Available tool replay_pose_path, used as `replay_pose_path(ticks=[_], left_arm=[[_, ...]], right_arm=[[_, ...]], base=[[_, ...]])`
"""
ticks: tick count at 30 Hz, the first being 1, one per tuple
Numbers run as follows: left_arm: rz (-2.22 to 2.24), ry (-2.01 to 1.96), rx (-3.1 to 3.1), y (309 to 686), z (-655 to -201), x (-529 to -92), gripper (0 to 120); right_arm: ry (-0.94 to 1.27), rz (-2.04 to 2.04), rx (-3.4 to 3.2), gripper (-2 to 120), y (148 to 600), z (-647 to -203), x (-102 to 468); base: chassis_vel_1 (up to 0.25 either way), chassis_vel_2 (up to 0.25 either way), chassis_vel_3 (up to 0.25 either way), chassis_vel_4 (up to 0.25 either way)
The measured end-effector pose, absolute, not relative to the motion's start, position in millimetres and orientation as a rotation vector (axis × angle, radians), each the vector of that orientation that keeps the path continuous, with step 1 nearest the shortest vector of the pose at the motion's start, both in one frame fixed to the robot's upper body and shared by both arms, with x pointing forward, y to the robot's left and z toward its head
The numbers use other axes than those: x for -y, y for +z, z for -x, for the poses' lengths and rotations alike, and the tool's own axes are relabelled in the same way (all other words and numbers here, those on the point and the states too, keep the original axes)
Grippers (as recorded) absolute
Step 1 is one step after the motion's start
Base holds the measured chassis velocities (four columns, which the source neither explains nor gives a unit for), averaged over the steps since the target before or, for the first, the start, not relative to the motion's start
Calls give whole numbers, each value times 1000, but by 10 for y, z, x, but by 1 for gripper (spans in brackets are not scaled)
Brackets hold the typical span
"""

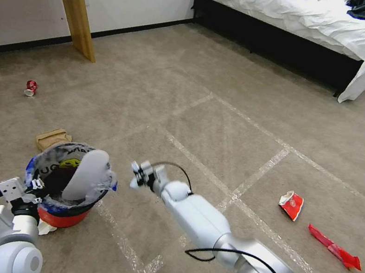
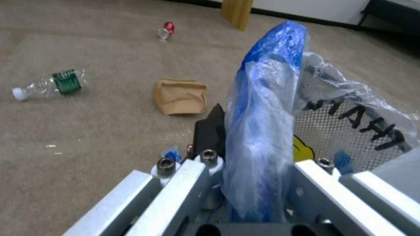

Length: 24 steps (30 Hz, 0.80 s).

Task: Pick up the trash bin and place the garbage on the floor into it.

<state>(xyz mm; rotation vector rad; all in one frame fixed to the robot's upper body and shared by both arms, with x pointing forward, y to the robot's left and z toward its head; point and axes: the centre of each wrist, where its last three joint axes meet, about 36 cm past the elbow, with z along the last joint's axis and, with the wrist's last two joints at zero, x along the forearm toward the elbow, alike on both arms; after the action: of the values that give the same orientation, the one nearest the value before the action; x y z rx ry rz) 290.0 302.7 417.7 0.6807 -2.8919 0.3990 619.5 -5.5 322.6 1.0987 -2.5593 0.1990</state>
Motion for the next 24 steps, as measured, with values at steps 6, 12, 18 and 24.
replay_pose_path(ticks=[6,12,18,24], left_arm=[[-631,453,2879,4116,-2943,-2983,4],[-600,506,2874,4099,-2988,-2948,4],[-549,549,2877,4086,-3053,-2919,4],[-471,565,2879,4002,-3176,-2873,4]], right_arm=[[161,-1054,2717,1,3694,-6450,340],[118,-1059,2782,1,3923,-6479,475],[25,-1083,2833,1,4173,-6393,663],[-221,-1224,2889,1,4792,-6083,1015]], base=[[0,0,0,0],[0,0,0,0],[0,0,0,0],[0,0,0,0]])
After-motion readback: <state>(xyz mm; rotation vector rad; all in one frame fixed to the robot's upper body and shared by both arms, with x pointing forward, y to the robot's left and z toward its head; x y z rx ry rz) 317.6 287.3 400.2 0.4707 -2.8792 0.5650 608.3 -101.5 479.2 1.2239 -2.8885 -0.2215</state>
